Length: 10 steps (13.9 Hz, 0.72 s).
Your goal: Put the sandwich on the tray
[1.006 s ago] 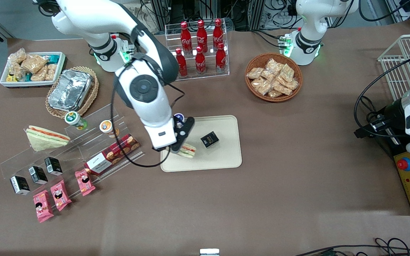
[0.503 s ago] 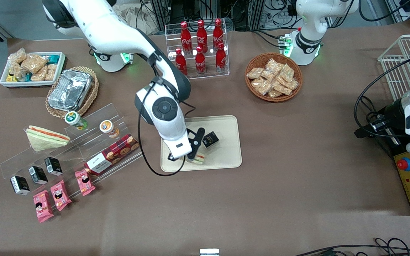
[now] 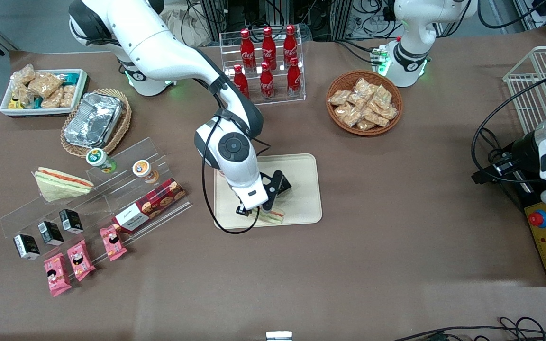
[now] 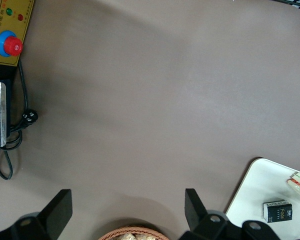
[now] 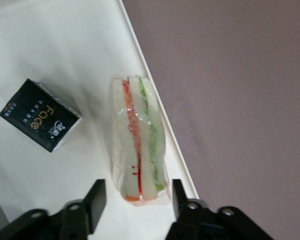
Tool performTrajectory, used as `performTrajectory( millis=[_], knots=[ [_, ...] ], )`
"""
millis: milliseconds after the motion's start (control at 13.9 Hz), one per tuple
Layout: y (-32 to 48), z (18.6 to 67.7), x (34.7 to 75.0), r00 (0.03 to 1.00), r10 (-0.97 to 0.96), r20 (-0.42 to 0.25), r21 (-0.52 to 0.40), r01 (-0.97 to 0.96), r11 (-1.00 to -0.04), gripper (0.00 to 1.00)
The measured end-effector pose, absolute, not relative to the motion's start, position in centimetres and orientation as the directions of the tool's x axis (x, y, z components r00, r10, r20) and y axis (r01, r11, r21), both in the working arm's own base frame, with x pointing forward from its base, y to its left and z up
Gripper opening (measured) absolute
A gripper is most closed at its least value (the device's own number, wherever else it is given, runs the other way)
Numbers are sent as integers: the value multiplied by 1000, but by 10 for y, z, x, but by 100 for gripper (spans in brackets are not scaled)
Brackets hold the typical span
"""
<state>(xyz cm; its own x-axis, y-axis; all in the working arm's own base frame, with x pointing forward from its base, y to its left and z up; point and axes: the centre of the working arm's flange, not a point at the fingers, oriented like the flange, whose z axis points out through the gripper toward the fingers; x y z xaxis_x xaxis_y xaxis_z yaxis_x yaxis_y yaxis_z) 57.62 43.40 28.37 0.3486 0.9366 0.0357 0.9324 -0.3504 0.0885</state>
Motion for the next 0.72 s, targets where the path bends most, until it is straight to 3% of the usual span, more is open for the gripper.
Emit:
performTrajectory(
  millis=[287,503,719],
  knots=[
    [412,317,598,434,894,112,64,895,-442,100],
    [349,384,629,589,788,181,5,800,-599,100],
    [291,458,633,801,576,164,-55,590,-805,100]
  ],
)
